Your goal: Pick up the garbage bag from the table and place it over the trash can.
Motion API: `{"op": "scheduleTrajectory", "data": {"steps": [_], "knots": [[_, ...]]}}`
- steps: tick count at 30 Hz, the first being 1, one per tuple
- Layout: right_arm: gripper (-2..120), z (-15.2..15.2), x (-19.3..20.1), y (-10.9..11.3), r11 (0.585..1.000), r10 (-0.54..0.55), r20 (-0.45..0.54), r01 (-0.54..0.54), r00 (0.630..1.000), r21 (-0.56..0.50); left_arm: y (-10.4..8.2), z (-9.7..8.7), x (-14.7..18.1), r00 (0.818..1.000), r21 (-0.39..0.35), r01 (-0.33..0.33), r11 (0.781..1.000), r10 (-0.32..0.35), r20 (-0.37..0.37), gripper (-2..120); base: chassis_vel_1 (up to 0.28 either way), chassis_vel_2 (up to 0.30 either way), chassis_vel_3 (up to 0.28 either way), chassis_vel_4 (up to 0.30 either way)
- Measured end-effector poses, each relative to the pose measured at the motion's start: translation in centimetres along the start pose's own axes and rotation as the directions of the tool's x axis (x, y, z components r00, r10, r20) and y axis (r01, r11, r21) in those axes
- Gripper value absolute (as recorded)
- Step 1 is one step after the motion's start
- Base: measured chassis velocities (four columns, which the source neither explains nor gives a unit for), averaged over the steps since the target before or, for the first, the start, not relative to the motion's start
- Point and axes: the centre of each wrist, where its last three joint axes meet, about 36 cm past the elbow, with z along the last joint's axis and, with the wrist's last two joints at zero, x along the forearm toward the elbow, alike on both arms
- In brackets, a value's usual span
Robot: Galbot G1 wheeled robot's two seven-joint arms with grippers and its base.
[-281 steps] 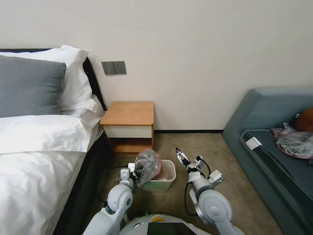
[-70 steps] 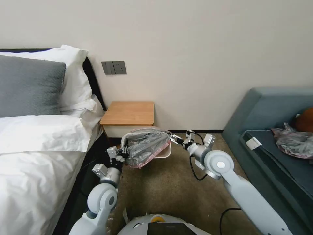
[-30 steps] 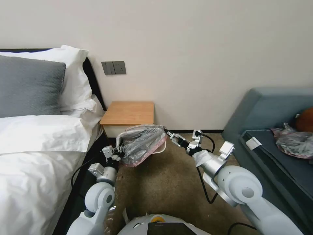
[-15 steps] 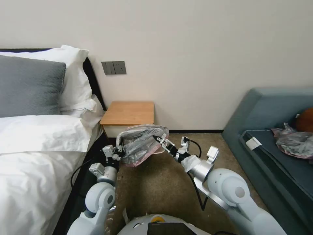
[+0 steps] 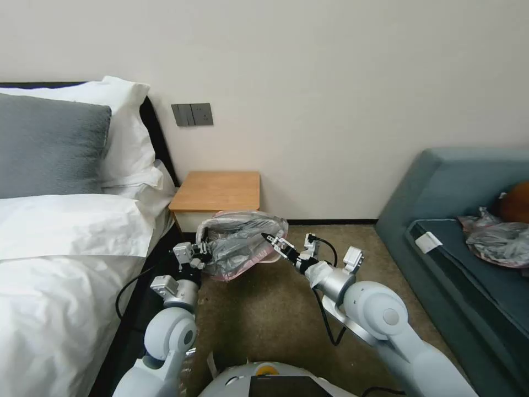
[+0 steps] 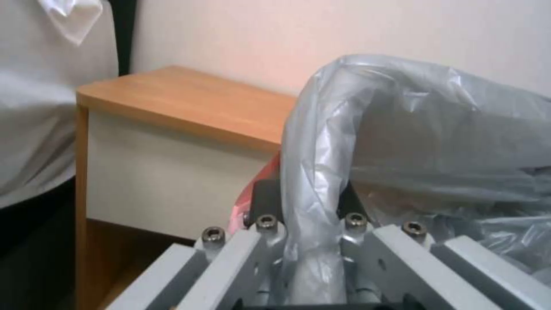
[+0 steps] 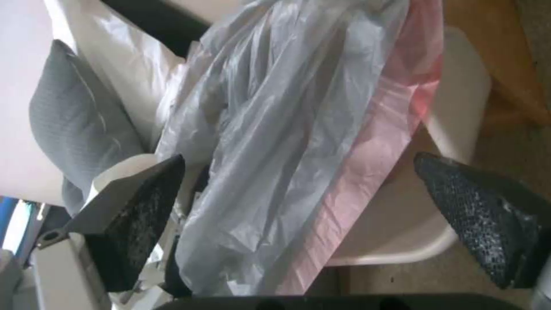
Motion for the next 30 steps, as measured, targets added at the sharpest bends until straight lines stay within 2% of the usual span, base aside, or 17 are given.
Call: {"op": "scheduleTrajectory", "data": {"steps": [23, 25, 29, 30], "knots": [[100, 1.2, -1.4, 0.5, 0.999, -0.049, 0.004, 0.049, 0.999, 0.020, -0.6, -0.3, 0.7, 1.000, 0.001, -0.011, 1.000, 0.011, 0.004, 3, 0.000, 0.000, 0.000, 0.000], [98, 1.3, -1.4, 0.5, 0.998, -0.054, 0.006, 0.053, 0.999, 0.025, -0.6, -0.3, 0.7, 1.000, 0.005, -0.010, 1.000, 0.010, 0.002, 3, 0.000, 0.000, 0.000, 0.000], [80, 1.5, -1.3, 0.4, 0.997, -0.066, 0.014, 0.065, 0.998, 0.045, -0.7, -0.3, 0.8, 1.000, 0.024, -0.004, 1.000, 0.004, -0.015, 3, 0.000, 0.000, 0.000, 0.000], [80, 1.5, -1.3, 0.4, 0.997, -0.066, 0.014, 0.065, 0.998, 0.045, -0.7, -0.3, 0.8, 1.000, 0.024, -0.004, 1.000, 0.004, -0.015, 3, 0.000, 0.000, 0.000, 0.000]]}}
